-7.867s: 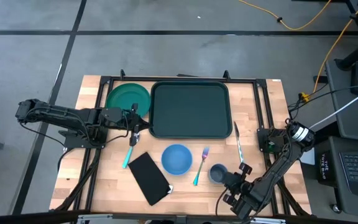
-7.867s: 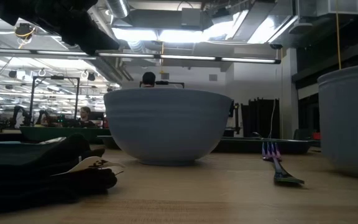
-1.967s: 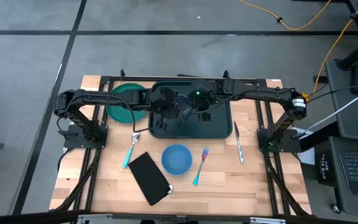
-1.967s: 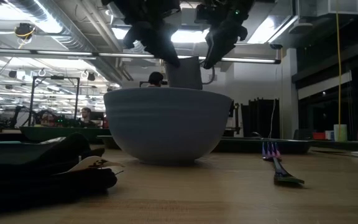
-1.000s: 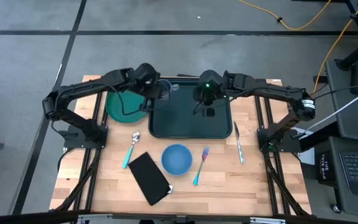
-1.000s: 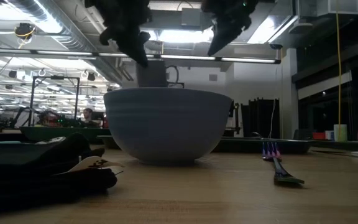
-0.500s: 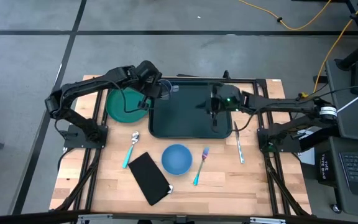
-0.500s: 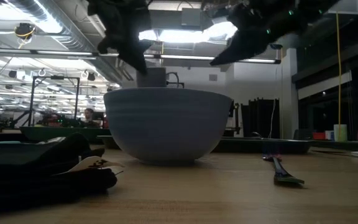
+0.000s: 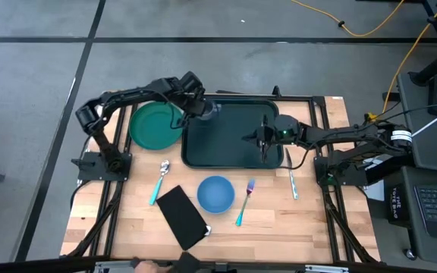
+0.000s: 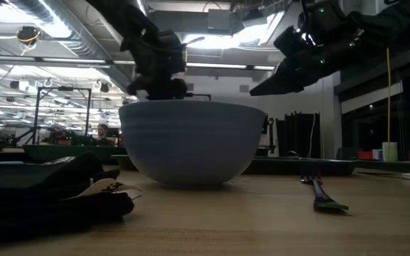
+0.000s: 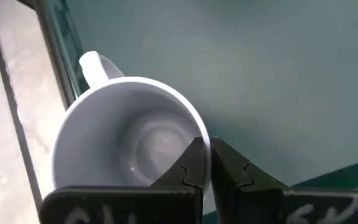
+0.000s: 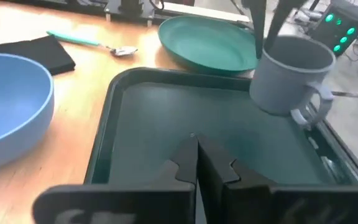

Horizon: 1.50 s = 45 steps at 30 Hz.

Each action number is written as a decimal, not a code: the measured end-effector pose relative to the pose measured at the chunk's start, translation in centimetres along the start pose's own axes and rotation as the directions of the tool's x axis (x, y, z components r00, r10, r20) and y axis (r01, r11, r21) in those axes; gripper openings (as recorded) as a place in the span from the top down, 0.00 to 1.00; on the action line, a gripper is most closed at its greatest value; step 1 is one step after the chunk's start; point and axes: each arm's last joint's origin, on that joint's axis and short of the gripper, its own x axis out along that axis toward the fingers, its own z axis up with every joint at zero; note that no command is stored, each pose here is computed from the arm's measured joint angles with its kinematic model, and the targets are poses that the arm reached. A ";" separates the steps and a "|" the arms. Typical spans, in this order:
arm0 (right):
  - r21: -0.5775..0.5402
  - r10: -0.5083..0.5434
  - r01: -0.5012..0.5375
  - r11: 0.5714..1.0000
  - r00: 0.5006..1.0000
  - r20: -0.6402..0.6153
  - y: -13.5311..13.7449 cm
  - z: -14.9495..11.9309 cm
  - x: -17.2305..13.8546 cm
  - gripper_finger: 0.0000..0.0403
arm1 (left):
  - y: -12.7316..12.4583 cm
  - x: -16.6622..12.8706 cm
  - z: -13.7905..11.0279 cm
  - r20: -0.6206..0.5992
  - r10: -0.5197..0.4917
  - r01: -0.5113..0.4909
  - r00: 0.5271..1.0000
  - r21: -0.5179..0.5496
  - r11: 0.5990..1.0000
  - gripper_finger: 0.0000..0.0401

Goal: Set up tray
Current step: Put the gray mug on the dark green tray

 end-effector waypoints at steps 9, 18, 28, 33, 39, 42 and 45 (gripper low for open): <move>-0.006 -0.004 0.004 1.000 1.000 0.010 0.0 0.1 0.0 0.96 | 2.8 -0.3 -0.4 0.062 -0.012 0.013 0.998 -0.012 1.000 1.00; -0.023 -0.003 0.004 1.000 1.000 0.009 0.0 0.1 0.0 0.98 | 3.4 0.2 -2.0 0.047 -0.039 0.041 0.998 -0.048 0.998 1.00; -0.023 -0.003 0.004 1.000 1.000 0.009 0.0 0.1 0.0 0.98 | 3.3 0.2 -2.5 0.094 -0.087 0.092 0.992 -0.046 0.995 1.00; -0.023 -0.003 0.003 1.000 1.000 0.008 0.0 0.1 0.0 0.99 | 3.6 1.2 -3.5 0.113 -0.126 0.135 0.986 -0.082 0.987 1.00; -0.022 -0.003 0.004 1.000 1.000 0.008 0.0 0.1 0.0 0.95 | 3.7 2.5 -4.2 0.093 -0.157 0.166 0.983 -0.100 0.981 1.00; -0.022 -0.003 0.003 1.000 1.000 0.008 0.0 0.1 0.0 0.96 | 3.7 2.5 -4.2 0.076 -0.151 0.157 0.986 -0.088 0.984 1.00; -0.022 -0.003 0.004 1.000 1.000 0.008 0.0 0.1 0.0 0.98 | 3.7 2.6 -4.3 0.036 -0.134 0.137 0.990 -0.088 0.987 0.99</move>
